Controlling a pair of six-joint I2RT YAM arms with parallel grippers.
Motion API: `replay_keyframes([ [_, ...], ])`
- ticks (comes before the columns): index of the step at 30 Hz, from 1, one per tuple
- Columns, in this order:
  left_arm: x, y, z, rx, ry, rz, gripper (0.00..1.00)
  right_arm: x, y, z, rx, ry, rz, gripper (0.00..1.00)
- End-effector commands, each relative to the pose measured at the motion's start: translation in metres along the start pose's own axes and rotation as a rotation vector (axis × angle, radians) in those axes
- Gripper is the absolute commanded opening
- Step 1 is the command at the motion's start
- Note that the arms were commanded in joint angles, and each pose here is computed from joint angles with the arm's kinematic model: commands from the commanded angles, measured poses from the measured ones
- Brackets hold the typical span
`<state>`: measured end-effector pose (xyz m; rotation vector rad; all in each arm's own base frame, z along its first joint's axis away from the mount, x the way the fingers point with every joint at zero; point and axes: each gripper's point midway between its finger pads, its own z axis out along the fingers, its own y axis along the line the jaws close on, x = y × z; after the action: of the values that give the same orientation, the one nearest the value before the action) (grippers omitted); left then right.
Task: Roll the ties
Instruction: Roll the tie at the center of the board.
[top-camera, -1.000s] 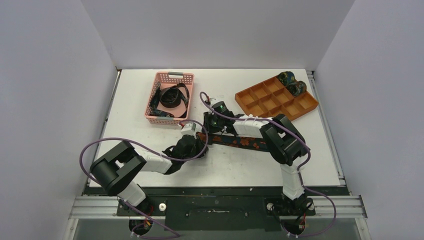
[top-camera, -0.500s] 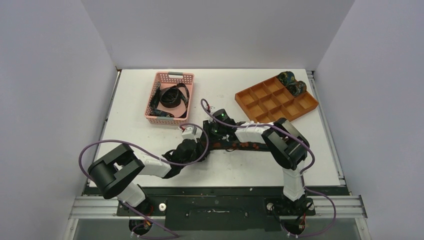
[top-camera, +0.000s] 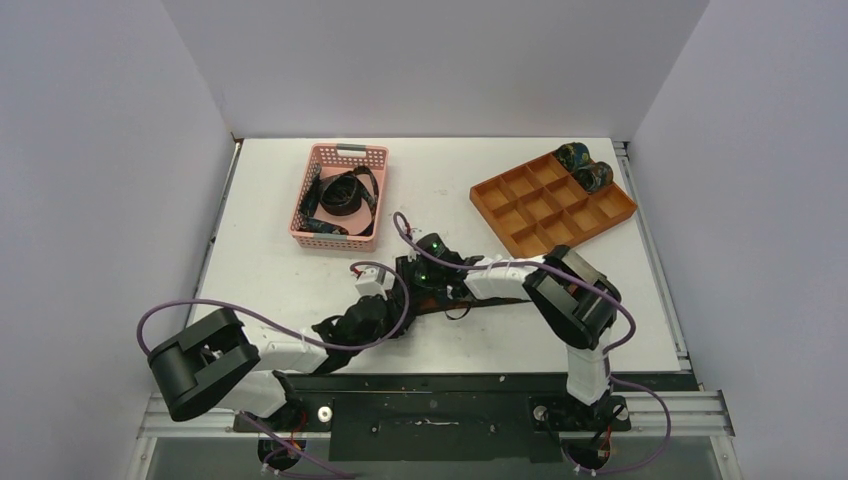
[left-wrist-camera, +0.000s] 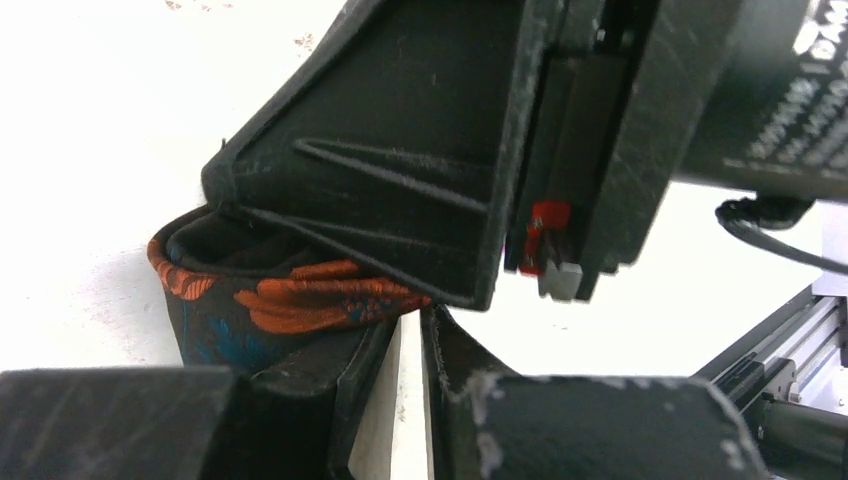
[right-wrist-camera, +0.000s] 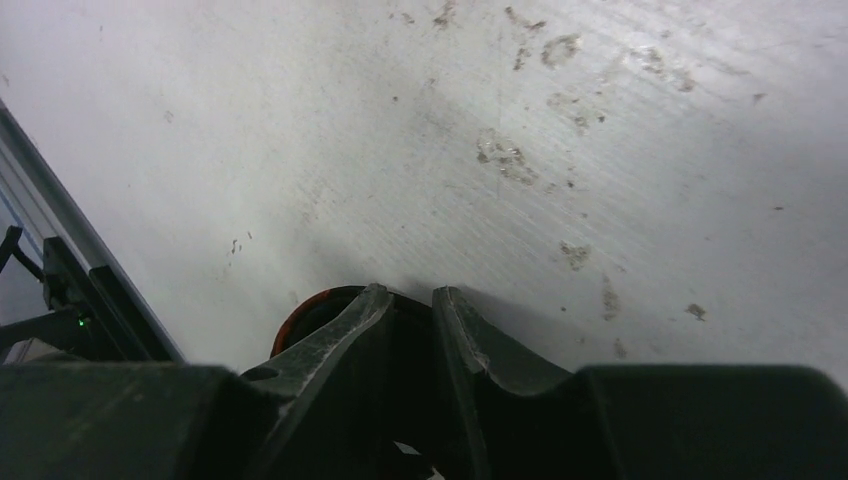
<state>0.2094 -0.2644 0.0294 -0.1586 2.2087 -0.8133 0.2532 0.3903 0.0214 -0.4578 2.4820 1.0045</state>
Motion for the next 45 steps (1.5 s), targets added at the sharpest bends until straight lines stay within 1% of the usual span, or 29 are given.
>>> replay_keyframes([
  [1,-0.014,-0.013,-0.008,0.033,-0.061,-0.018,0.13,-0.003,-0.045,-0.02,0.216,0.034,0.045,0.28],
  [5,-0.009,-0.012,-0.018,0.046,-0.043,-0.013,0.16,-0.048,-0.037,-0.032,0.203,-0.047,0.036,0.44],
  [9,-0.008,-0.011,-0.032,0.056,-0.033,-0.022,0.19,-0.08,-0.033,-0.048,0.198,-0.104,0.031,0.53],
  [13,-0.01,-0.014,-0.048,0.076,-0.026,-0.042,0.22,-0.096,-0.035,-0.074,0.227,-0.164,0.016,0.56],
  [17,-0.021,-0.006,-0.067,0.04,-0.051,-0.059,0.26,-0.074,-0.026,-0.096,0.198,-0.17,-0.032,0.57],
  [18,-0.027,-0.001,-0.072,0.024,-0.073,-0.062,0.3,-0.067,-0.023,-0.099,0.186,-0.169,-0.045,0.58],
  [20,-0.039,0.01,-0.08,-0.016,-0.134,-0.068,0.4,-0.057,-0.017,-0.105,0.17,-0.172,-0.065,0.59],
  [23,-0.058,0.022,-0.087,-0.039,-0.213,-0.101,0.66,-0.042,-0.008,-0.103,0.152,-0.159,-0.095,0.59],
  [25,-0.066,0.028,-0.088,-0.045,-0.234,-0.13,0.83,-0.03,-0.004,-0.096,0.153,-0.131,-0.121,0.59],
  [26,-0.067,0.033,-0.087,-0.044,-0.232,-0.143,0.89,-0.025,-0.004,-0.093,0.157,-0.12,-0.129,0.59],
  [28,-0.071,0.04,-0.085,-0.036,-0.237,-0.179,0.95,-0.017,-0.005,-0.087,0.15,-0.101,-0.13,0.58],
  [30,-0.071,0.041,-0.082,0.001,-0.229,-0.204,0.95,-0.012,-0.009,-0.081,0.147,-0.091,-0.122,0.58],
  [31,-0.071,0.042,-0.081,0.015,-0.227,-0.217,0.93,-0.011,-0.01,-0.079,0.15,-0.092,-0.116,0.57],
  [35,-0.063,0.049,-0.075,0.016,-0.193,-0.241,0.89,-0.009,-0.016,-0.073,0.154,-0.094,-0.099,0.55],
  [38,-0.057,0.049,-0.072,0.024,-0.167,-0.239,0.87,-0.004,-0.023,-0.069,0.164,-0.08,-0.079,0.53],
  [39,-0.056,0.048,-0.071,0.028,-0.161,-0.238,0.86,-0.008,-0.023,-0.068,0.152,-0.097,-0.074,0.53],
  [42,-0.053,0.045,-0.069,0.048,-0.148,-0.233,0.84,-0.006,-0.029,-0.067,0.142,-0.094,-0.047,0.5],
  [45,-0.052,0.042,-0.066,0.068,-0.136,-0.23,0.83,-0.005,-0.035,-0.068,0.128,-0.097,-0.015,0.46],
])
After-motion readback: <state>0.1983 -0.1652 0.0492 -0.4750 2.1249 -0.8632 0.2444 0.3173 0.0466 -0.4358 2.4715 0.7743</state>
